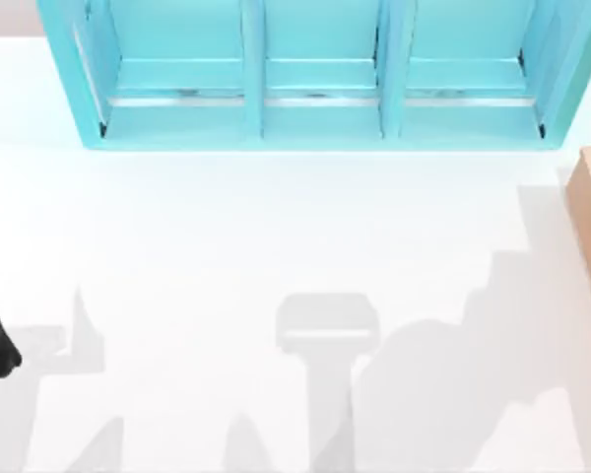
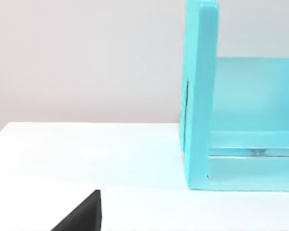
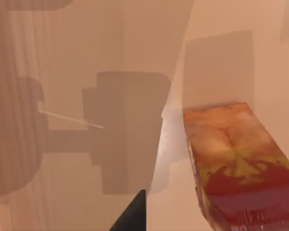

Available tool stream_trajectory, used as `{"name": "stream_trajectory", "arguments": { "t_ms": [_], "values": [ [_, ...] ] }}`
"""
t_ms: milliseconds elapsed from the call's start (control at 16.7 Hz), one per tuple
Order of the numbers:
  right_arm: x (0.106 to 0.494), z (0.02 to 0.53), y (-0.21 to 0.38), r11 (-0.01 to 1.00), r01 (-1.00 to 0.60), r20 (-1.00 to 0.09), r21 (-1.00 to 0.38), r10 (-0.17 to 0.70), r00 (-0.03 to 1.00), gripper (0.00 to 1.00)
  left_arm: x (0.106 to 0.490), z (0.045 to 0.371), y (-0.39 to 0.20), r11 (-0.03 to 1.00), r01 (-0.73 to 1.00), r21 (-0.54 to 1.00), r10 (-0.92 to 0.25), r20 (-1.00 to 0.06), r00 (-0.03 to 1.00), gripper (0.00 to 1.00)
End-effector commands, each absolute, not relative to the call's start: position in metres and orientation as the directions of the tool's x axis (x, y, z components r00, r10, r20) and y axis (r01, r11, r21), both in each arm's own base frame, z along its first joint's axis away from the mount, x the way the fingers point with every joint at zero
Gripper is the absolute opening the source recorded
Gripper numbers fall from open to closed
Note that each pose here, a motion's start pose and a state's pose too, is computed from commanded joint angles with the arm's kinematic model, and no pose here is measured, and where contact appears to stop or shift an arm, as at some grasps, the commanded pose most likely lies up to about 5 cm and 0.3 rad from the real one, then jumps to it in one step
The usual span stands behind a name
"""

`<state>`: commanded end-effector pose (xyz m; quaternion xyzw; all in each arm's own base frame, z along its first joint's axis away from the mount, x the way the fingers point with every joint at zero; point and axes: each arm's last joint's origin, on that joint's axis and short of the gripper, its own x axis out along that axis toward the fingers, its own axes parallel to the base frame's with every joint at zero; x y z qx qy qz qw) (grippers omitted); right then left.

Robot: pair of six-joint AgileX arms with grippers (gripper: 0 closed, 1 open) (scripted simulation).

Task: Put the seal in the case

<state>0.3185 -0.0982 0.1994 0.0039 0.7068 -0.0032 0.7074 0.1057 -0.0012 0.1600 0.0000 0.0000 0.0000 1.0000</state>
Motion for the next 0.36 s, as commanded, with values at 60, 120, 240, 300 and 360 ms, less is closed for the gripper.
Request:
{"name": "stream_trajectory", "arguments": {
  "t_ms": [60,120,240,300,360],
  "values": [
    [0.3185,0.1994,-0.0982,1.0,0.01,-1.0,0.001,0.001,0.001,1.0,0.1057,0.16,-0.0012,1.0,0.0,0.0,0.0,0.0,1.0,1.0],
    [0.3185,0.1994,-0.0982,1.0,0.01,-1.0,0.001,0.001,0.001,1.0,0.1057,0.16,-0.0012,1.0,0.0,0.0,0.0,0.0,1.0,1.0],
    [0.3185,0.1994,-0.0982,1.0,0.01,-1.0,0.001,0.001,0.001,1.0,0.1057,0.16,-0.0012,1.0,0.0,0.0,0.0,0.0,1.0,1.0],
    [0.3185,0.1994,-0.0982,1.0,0.01,-1.0,0.001,0.001,0.001,1.0,0.1057,0.16,-0.0012,1.0,0.0,0.0,0.0,0.0,1.0,1.0],
    [0.3185,0.1994,-0.0982,1.0,0.01,-1.0,0.001,0.001,0.001,1.0,0.1057,0.16,-0.0012,1.0,0.0,0.0,0.0,0.0,1.0,1.0]
  ]
}}
